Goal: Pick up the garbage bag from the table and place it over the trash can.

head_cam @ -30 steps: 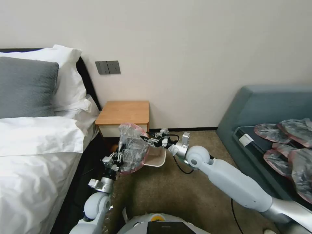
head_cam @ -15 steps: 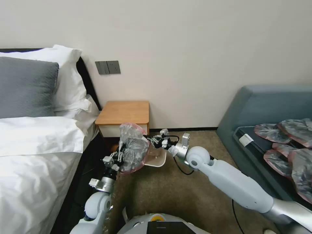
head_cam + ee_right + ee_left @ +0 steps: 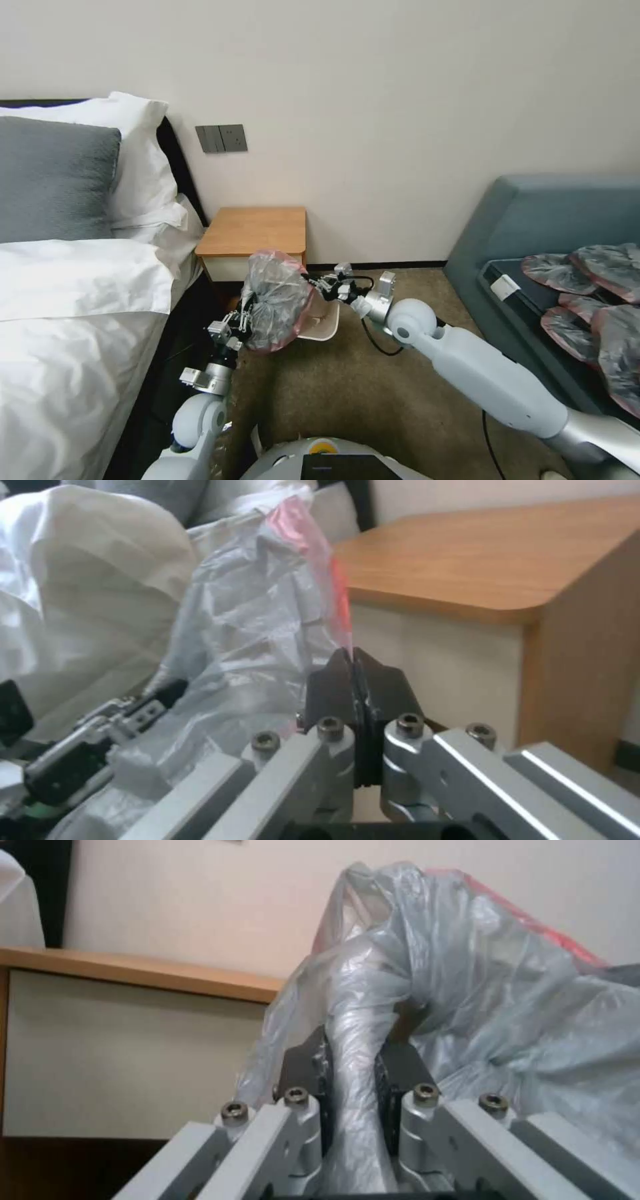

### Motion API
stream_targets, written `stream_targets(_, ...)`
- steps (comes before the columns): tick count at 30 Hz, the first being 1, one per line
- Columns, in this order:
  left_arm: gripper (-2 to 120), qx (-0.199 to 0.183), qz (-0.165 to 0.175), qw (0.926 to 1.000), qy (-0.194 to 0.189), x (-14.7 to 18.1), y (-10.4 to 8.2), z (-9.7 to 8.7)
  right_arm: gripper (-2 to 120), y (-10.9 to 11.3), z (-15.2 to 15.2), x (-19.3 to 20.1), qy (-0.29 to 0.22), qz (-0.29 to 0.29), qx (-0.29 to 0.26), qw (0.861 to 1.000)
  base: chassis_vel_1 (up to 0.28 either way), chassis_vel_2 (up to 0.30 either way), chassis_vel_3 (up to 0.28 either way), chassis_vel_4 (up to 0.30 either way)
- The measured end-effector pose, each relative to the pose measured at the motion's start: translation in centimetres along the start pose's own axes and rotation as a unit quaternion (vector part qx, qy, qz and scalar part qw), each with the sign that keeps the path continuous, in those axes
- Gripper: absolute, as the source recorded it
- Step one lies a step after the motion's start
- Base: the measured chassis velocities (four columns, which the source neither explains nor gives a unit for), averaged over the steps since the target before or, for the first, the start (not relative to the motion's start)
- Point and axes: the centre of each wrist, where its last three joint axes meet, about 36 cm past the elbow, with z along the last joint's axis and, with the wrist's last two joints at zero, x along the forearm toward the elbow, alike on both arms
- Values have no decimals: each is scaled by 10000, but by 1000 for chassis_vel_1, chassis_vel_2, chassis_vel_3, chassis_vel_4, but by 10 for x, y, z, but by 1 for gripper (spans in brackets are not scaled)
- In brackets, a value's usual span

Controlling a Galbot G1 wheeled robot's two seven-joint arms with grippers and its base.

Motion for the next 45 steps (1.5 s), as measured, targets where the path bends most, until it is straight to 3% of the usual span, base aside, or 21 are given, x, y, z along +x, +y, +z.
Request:
stream_targets(16,9,96,-52,9997,-209,-2,5,-1,0,-23,14,63,122,555,168,9982,0,0,0,0)
stream_targets(32,9,381,-224,9990,-110,-7,-3,-4,0,-22,32,98,233,633,407,9969,0,0,0,0)
stream_targets(34,9,389,-279,9988,-58,-7,-4,-5,2,-19,32,99,224,614,463,9968,0,0,0,0)
stream_targets(38,9,418,-475,9979,161,-9,-9,-9,21,-8,32,102,168,482,733,9960,0,0,0,0)
stream_targets(39,9,418,-475,9979,161,-9,-9,-9,21,-8,32,102,168,482,733,9960,0,0,0,0)
stream_targets(42,9,396,-696,9963,320,-6,-12,-13,35,-4,29,102,64,268,1258,9917,0,0,0,0)
stream_targets(45,9,357,-804,9953,396,-4,-12,-16,40,-4,27,102,21,130,1609,9869,0,0,0,0)
